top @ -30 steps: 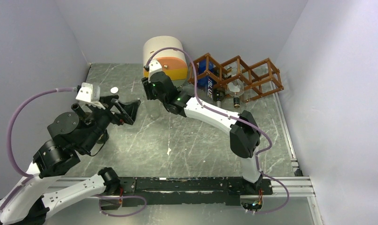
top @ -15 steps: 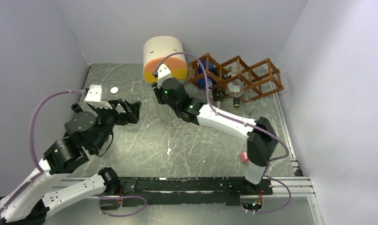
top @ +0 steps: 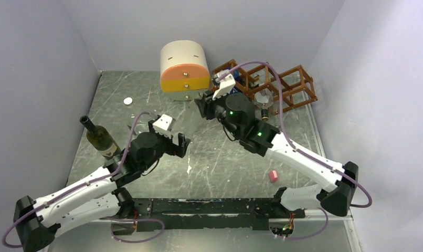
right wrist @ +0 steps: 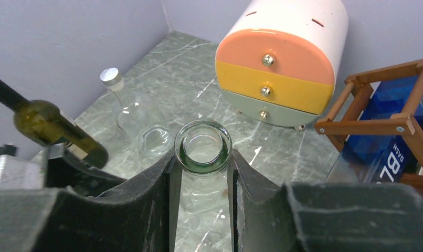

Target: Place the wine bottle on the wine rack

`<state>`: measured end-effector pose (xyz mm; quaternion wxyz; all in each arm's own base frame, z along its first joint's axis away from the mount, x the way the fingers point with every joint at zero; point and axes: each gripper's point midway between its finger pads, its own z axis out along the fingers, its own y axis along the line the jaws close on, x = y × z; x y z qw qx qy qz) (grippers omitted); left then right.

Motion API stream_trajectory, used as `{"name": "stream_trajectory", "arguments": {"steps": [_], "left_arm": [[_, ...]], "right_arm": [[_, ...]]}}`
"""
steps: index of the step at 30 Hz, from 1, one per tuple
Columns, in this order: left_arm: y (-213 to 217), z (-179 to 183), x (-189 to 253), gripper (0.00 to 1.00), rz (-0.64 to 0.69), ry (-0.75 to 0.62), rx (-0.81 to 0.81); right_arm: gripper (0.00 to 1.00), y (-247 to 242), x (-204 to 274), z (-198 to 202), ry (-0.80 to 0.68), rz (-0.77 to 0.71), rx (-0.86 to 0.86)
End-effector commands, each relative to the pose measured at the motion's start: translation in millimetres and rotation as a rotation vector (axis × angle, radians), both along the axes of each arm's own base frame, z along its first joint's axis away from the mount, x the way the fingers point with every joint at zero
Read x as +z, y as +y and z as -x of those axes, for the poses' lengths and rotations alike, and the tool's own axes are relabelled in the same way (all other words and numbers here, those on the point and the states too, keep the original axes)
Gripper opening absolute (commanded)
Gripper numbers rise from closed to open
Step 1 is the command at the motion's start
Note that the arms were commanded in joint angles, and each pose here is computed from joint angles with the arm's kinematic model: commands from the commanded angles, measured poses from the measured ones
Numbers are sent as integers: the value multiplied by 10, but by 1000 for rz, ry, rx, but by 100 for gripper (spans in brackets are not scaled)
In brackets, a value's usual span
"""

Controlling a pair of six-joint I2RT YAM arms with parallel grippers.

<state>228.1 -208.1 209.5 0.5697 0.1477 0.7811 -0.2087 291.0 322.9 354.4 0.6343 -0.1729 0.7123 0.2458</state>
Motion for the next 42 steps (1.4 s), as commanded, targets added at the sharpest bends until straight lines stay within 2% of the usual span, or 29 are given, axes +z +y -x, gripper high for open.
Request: {"name": "stream_trajectory", "arguments": {"steps": [1,6,12,21,22,24,26,27,30,33,38,42], "left_arm": [[-317,-101,381,99,93,-196,-114],[-424,-211,341,100,49,-271,-135],[-510,-268,498,99,18,-427,-175],[-606,-261,618,81,-82,-605,-256],[-630,-249,605,77,-99,-614,-276],[-659,-236,625,61,-119,-634,-300],[-688,-214,679,20,-145,-665,-329],[-683,-220,714,9,-158,-681,-327],[-626,-215,903,7,-176,-782,-304],[-599,-142,1092,7,-243,-932,-323],[-639,-109,1301,7,-480,-1115,-395],[-724,-265,1392,7,-699,-1127,-450]], "right_arm": [[7,-115,273,183,4,-107,27],[7,-184,380,338,18,-139,71],[7,-223,453,484,32,-175,122],[7,-223,533,693,62,-226,208],[7,-229,516,706,72,-219,210],[7,-242,483,717,87,-209,208],[16,-275,480,722,93,-204,198],[27,-298,475,722,98,-204,190],[53,-381,466,745,111,-196,170],[67,-497,463,793,110,-150,161],[73,-766,566,842,69,-39,123],[76,-811,639,937,64,65,179]]}}
